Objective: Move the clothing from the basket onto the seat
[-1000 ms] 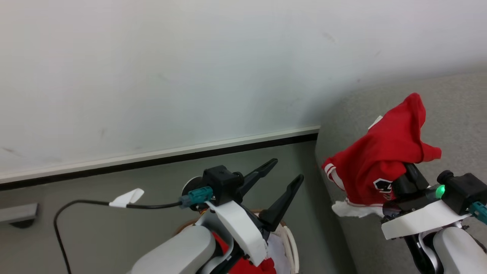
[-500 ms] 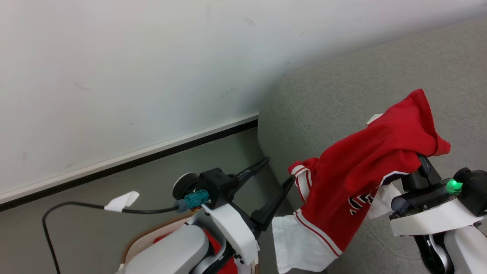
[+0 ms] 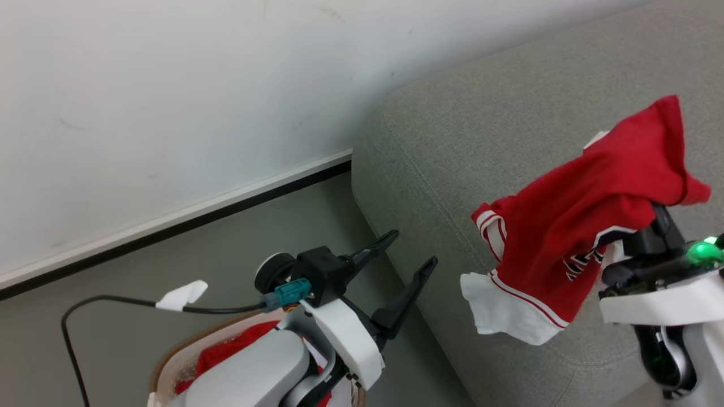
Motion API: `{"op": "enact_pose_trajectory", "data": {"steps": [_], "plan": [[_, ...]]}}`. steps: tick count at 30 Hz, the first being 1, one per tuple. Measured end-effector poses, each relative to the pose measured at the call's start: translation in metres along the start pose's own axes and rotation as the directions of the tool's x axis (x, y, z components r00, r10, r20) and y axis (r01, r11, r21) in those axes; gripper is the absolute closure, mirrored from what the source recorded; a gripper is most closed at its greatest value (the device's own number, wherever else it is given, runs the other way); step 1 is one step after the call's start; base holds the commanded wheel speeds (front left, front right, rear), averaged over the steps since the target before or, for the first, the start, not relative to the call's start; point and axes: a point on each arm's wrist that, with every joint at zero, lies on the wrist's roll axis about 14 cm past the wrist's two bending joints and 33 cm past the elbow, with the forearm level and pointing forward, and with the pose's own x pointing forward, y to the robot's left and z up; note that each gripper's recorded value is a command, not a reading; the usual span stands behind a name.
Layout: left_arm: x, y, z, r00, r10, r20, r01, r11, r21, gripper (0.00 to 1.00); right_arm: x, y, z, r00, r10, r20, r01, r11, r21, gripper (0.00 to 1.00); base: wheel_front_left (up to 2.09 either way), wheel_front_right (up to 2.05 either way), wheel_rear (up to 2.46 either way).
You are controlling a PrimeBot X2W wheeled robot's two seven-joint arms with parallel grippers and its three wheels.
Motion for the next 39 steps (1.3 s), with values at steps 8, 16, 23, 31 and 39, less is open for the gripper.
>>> {"op": "enact_pose_trajectory", "data": {"steps": [8, 16, 23, 31, 39], "plan": [[-0.002, 0.024, -0.016, 1.0, 0.014, -0.027, -0.015, 0.999, -0.033, 0.0, 0.056, -0.009, 0.016, 0.998, 0.032, 0.052, -0.028, 0.997, -0.078, 1.0, 0.0, 0.0, 0.0], [-0.021, 0.077, -0.044, 0.994, 0.089, -0.068, -0.093, 0.994, -0.057, 0.0, 0.126, -0.02, 0.008, 0.996, 0.045, 0.073, -0.035, 0.99, -0.135, 1.0, 0.0, 0.0, 0.0], [-0.04, 0.118, -0.075, 0.982, 0.155, -0.105, -0.164, 0.983, -0.087, 0.0, 0.181, -0.056, -0.008, 0.997, -0.018, 0.074, 0.032, 0.98, -0.198, 1.0, 0.0, 0.0, 0.0], [-0.068, 0.148, -0.112, 0.961, 0.225, -0.161, -0.247, 0.961, -0.126, 0.0, 0.204, -0.095, -0.072, 0.992, -0.121, -0.041, 0.106, 0.959, -0.263, 1.0, 0.0, 0.0, 0.0], [-0.077, 0.154, -0.12, 0.952, 0.251, -0.173, -0.275, 0.952, -0.133, 0.0, 0.17, -0.112, -0.186, 0.879, -0.209, -0.428, 0.082, 0.951, -0.297, 1.0, 0.0, 0.0, 0.0]]}}
